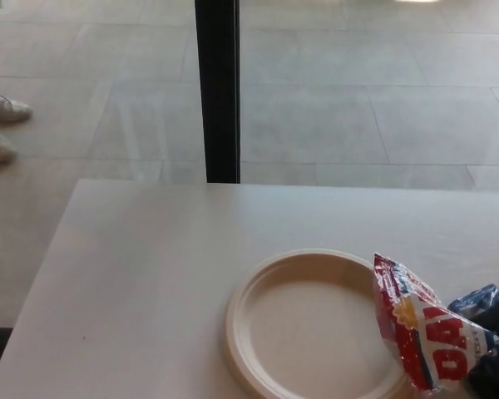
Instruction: The robot uses its right hand to pick up a bag of sunflower seeds kept in the middle of the desk and tilts it over a plate kept next to it to pour out a few seeds and then puts the bag of seeds back on the desk
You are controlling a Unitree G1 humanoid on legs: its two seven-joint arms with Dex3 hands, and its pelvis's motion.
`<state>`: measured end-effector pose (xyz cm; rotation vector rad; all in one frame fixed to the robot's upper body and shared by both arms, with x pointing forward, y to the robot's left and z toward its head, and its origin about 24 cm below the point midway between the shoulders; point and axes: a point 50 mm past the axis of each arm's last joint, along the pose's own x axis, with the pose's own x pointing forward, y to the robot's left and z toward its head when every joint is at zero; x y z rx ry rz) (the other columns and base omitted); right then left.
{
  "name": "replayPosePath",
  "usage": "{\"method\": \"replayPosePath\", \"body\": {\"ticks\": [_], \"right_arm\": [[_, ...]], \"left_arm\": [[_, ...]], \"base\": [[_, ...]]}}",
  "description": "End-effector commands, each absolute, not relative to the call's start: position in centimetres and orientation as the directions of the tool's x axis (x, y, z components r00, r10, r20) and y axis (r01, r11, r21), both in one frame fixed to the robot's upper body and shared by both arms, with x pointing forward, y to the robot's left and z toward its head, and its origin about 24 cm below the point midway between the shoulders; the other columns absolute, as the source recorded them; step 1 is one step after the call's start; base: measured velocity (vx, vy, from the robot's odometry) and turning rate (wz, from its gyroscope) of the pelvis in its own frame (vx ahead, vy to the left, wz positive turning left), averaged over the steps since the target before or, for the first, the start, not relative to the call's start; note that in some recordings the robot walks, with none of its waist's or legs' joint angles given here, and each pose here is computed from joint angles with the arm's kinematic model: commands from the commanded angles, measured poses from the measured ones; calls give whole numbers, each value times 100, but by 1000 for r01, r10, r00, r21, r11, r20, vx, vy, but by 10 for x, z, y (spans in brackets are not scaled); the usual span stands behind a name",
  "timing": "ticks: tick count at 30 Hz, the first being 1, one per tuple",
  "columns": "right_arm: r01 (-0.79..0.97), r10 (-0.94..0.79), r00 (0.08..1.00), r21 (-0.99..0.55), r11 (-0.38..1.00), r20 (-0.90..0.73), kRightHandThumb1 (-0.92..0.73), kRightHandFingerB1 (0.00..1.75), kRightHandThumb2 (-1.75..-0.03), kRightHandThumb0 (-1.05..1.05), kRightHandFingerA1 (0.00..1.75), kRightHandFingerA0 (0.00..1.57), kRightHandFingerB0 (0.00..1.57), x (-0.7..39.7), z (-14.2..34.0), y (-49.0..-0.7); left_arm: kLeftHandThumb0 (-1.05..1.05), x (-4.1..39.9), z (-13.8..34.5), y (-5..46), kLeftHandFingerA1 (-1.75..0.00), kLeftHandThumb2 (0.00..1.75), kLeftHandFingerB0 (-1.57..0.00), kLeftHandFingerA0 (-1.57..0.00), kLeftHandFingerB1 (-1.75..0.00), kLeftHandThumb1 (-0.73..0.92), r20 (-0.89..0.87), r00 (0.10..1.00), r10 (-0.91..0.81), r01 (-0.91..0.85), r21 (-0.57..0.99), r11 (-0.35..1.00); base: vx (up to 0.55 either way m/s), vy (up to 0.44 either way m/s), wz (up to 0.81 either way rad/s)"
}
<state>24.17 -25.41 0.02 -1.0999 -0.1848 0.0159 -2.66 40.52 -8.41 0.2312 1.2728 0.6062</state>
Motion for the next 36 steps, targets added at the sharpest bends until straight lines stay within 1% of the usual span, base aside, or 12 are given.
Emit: {"method": "replayPosePath", "body": {"ticks": [1,2,3,12,14,22,23,25,26,29,30,36], "right_arm": [[52,143,983,-922,385,115,-49,133,-117,-21,144,120,100,238,-3,-259],[50,140,984,-923,380,111,-49,133,-117,-21,144,120,100,239,-1,-260],[69,142,981,-928,365,129,-47,167,-121,-11,175,88,72,244,6,-262],[81,185,972,-949,306,142,-50,173,-112,-17,175,88,64,266,31,-257],[54,195,975,-966,252,106,-54,140,-105,-21,175,89,73,275,41,-254],[-12,182,983,-986,167,19,-50,151,-100,-18,175,85,71,297,68,-243],[-13,181,983,-986,168,18,-54,95,-92,-22,175,90,82,298,69,-242],[-22,178,984,-985,171,9,-53,117,-98,-22,175,90,84,300,72,-239],[-33,175,984,-985,168,-3,-54,84,-94,-26,175,91,91,301,73,-237],[-51,166,986,-985,164,-23,-55,83,-94,-26,174,91,92,302,75,-235],[-71,161,986,-985,156,-46,-53,103,-102,-26,175,88,87,303,76,-234],[-111,137,987,-980,164,-89,-53,94,-98,-26,172,90,90,304,77,-233]], "left_arm": [[-45,-23,-77,414,-66,59,-60,-64,-48,63,-800,188,570,-278,513,812],[-45,-23,-77,413,-66,59,-60,-64,-48,63,-800,188,570,-271,516,813],[-44,-24,-77,413,-72,58,-62,-66,-52,60,-801,187,568,-335,492,804],[-45,-24,-77,414,-71,58,-60,-65,-49,60,-802,180,570,-314,502,806],[-43,-23,-76,414,-70,57,-63,-62,-53,58,-803,189,566,-344,485,804],[-47,-26,-76,415,-72,58,-63,-68,-48,61,-803,166,572,-297,513,806],[-46,-26,-76,415,-73,58,-63,-68,-48,61,-803,165,572,-297,513,805],[-45,-27,-76,415,-74,58,-63,-68,-51,59,-804,164,572,-311,508,803],[-46,-28,-76,415,-71,58,-67,-68,-50,59,-804,163,572,-322,504,801],[-47,-30,-76,414,-66,58,-63,-66,-47,62,-806,162,569,-285,514,809],[-47,-30,-77,414,-66,59,-62,-68,-46,62,-805,154,573,-261,526,809],[-46,-35,-76,413,-60,60,-59,-61,-47,65,-814,162,558,-269,507,819]], "base": [[0,0,0],[0,0,0],[0,0,0],[0,0,0],[0,0,0],[0,0,0],[0,0,0],[0,0,0],[0,0,0],[0,0,0],[0,0,0],[0,0,0]]}}
